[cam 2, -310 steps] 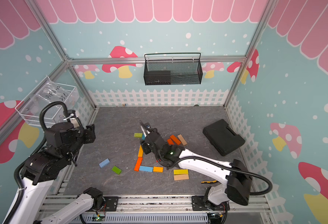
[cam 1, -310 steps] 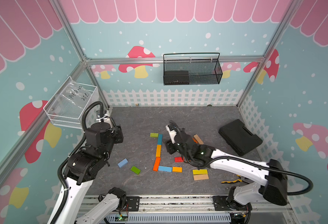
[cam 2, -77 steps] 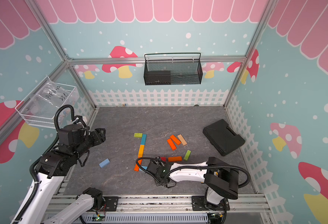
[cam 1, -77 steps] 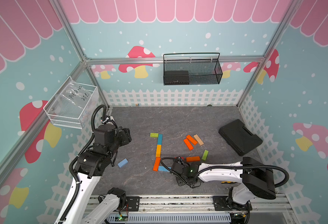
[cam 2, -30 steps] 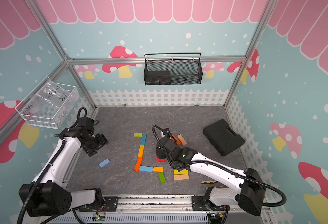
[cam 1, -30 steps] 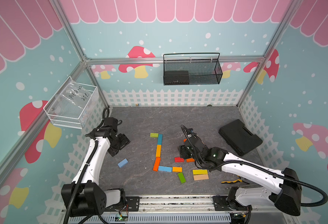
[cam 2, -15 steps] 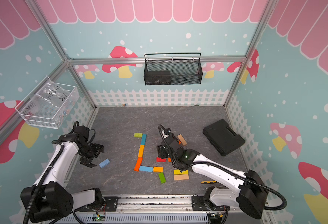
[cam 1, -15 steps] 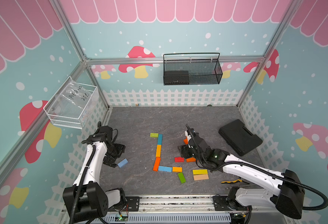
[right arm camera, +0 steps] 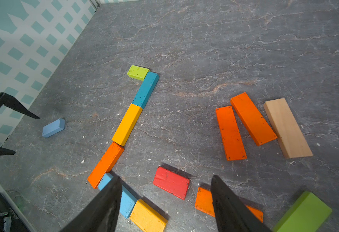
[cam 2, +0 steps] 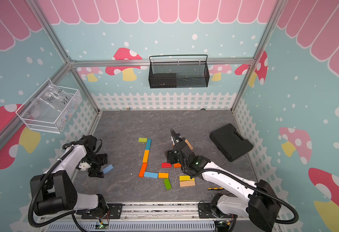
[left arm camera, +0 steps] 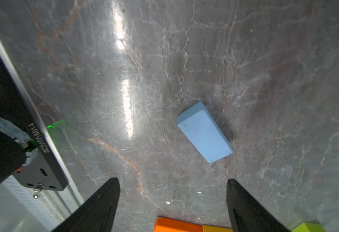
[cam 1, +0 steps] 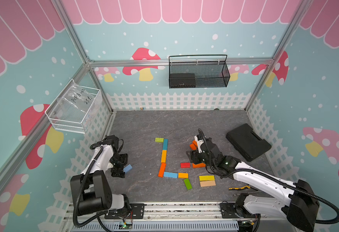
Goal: Assemble a giraffe with building blocks
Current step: Pick up the building block from the center of the board.
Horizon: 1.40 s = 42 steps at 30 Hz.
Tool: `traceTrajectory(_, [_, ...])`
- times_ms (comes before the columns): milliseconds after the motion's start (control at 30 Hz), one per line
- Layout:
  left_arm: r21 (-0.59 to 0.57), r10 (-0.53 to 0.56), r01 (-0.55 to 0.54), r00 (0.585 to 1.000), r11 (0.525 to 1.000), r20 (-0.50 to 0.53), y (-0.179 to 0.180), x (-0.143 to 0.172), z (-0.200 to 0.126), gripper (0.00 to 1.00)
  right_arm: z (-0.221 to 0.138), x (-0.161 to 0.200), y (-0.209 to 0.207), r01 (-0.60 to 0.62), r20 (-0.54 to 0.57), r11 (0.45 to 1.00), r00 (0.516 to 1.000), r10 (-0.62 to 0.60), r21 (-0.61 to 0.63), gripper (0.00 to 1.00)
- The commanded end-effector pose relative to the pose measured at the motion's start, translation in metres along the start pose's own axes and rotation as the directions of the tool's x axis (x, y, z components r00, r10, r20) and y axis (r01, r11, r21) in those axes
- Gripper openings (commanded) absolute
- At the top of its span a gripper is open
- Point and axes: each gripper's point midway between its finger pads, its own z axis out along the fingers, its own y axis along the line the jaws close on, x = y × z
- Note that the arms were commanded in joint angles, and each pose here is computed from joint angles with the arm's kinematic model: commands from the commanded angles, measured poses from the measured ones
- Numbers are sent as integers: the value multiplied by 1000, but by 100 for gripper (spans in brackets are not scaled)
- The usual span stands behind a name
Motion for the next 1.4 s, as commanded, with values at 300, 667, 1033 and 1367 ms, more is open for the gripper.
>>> traceTrajectory(300, [42,-182,183,983,982,-32,-29,-6,31,86,2,-1,-6,4,11,1000,1000,-4,-22,72])
traceTrajectory(667, [-11,-178,178,983,984,-48,-21,-5,58,80,6,1,-9,-1,3,1000,1000,1,-18,71])
traceTrajectory(1033, [24,-145,147,988,989,-54,-17,-4,64,43,4,1,-9,-13,7,1000,1000,13,-25,70])
traceTrajectory(1367, [159,155,-156,988,975,15,-43,9,0,6,-3,-1,-8,-36,15,999,999,37,-33,68])
